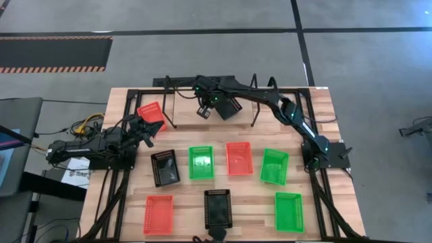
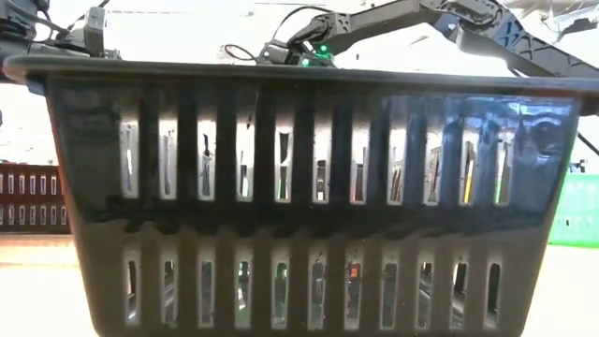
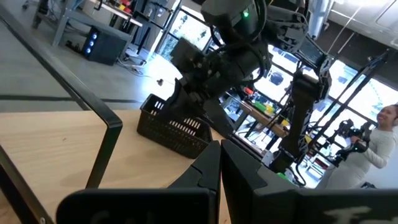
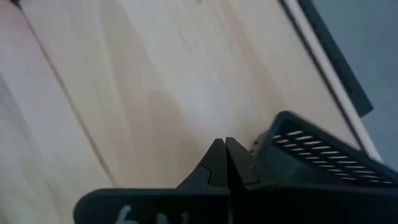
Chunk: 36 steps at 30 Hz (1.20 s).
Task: Stack baskets on shelf by color
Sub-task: Put the top black bin on the shelf
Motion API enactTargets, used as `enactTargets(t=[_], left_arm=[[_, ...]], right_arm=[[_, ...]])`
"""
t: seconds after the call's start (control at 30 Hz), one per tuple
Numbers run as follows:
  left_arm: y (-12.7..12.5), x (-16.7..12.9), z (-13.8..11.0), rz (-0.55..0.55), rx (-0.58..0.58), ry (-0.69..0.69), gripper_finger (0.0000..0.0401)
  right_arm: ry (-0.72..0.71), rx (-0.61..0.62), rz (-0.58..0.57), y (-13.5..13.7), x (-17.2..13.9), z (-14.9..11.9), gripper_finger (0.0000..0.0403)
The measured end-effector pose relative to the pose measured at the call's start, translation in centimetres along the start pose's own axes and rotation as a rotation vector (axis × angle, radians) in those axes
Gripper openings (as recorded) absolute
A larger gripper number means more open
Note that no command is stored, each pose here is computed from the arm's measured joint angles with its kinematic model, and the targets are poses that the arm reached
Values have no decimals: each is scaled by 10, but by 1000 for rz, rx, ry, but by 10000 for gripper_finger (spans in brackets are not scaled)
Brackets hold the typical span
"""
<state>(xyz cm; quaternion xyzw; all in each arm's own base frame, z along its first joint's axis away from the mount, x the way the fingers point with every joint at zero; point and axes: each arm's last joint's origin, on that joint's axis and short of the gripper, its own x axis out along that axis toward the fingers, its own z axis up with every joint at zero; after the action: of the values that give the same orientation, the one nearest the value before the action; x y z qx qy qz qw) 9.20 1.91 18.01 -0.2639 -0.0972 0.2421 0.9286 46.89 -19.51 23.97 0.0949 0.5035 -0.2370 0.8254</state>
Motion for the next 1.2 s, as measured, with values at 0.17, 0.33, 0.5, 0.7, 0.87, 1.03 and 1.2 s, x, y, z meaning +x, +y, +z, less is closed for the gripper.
enactTargets(t=[0.17, 0.33, 0.5, 0.7, 0.87, 1.03, 1.2], left_arm=[[0, 0, 0, -1, -2, -1, 0], [0, 0, 0, -1, -5, -1, 0], [0, 0, 0, -1, -6, -1, 0], [0, 0, 0, -1, -5, -1, 0], [0, 0, 0, 0, -5, -2, 0], [0, 0, 0, 1, -5, -2, 0], [0, 0, 0, 1, -5, -2, 0]], right_arm=[[-2, 33, -19, -18, 2, 1, 0], [2, 67, -37, -36, 4, 1, 0], [5, 73, -38, -38, 4, 1, 0], [-35, 6, 23, -23, 0, 5, 0], [-78, -93, 115, -1, -13, 10, 0], [-66, -157, 136, 9, -11, 8, 0], [-49, -151, 132, 6, -7, 6, 0]])
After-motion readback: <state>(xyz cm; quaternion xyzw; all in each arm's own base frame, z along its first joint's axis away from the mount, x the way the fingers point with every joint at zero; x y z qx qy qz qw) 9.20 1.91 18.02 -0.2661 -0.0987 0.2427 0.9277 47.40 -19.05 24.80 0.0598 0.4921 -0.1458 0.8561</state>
